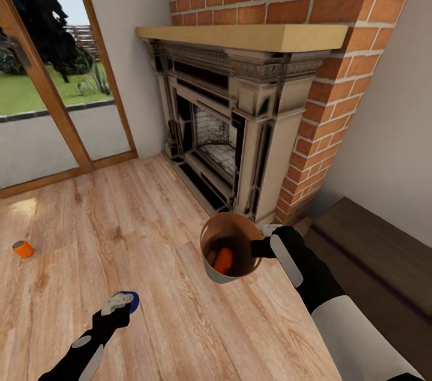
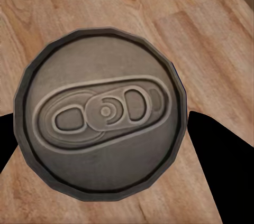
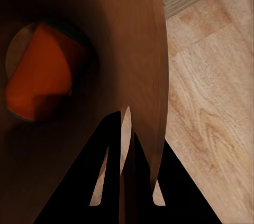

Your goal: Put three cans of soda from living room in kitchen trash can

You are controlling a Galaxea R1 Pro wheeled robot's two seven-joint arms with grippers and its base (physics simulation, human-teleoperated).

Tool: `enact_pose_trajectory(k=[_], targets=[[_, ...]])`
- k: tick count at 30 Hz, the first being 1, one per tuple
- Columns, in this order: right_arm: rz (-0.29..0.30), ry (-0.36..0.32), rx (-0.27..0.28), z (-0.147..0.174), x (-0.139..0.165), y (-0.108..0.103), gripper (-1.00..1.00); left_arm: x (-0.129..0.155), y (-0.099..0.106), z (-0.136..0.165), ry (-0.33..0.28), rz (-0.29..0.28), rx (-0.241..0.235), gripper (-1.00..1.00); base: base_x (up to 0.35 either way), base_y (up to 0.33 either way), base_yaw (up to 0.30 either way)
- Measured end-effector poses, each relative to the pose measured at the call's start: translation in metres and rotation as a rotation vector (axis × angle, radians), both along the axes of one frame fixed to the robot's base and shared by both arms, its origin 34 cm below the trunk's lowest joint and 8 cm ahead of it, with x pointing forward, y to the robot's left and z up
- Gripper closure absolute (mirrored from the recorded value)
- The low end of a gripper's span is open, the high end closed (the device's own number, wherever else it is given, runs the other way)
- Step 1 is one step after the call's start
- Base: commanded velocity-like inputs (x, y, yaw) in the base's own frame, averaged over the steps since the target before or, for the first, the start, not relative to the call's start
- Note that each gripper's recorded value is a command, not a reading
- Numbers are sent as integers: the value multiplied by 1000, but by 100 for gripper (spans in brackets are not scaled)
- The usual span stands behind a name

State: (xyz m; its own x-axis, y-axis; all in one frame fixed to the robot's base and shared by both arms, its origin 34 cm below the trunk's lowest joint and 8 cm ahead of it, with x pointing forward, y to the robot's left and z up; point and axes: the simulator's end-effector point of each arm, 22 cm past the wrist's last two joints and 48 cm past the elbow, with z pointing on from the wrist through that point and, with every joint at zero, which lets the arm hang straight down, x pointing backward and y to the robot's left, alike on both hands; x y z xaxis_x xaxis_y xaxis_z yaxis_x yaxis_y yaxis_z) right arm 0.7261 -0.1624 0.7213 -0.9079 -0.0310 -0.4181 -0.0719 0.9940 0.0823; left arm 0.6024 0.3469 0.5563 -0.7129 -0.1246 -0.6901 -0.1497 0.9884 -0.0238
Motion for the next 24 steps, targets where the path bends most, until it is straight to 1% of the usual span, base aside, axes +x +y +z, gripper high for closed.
enact_pose_trajectory(k=[9, 11, 12, 15, 19, 21, 23, 24], targets=[[0, 2, 1, 11, 0, 0, 100, 1, 0, 12, -3, 1, 0, 100, 0, 0, 0], [0, 2, 0, 11, 0, 0, 100, 5, 0, 16, -14, 1, 0, 100, 0, 0, 0], [0, 2, 0, 11, 0, 0, 100, 7, 0, 18, -21, 0, 0, 100, 0, 0, 0], [0, 4, -1, 10, -1, 0, 100, 28, -1, 36, -78, -10, -1, 100, 0, 0, 0], [-1, 11, -4, 7, -2, -1, 100, 42, -4, 51, -120, -25, -9, 100, 0, 0, 0], [-3, 25, -8, 2, -5, -3, 100, 52, -13, 61, -145, -59, -37, 100, 0, 0, 0], [-4, 33, -15, -1, -7, -5, 100, 56, -23, 65, -149, -90, -69, 100, 0, 0, 0], [-5, 41, -19, -4, -9, -6, 100, 62, -36, 73, -147, -133, -115, 100, 0, 0, 0]])
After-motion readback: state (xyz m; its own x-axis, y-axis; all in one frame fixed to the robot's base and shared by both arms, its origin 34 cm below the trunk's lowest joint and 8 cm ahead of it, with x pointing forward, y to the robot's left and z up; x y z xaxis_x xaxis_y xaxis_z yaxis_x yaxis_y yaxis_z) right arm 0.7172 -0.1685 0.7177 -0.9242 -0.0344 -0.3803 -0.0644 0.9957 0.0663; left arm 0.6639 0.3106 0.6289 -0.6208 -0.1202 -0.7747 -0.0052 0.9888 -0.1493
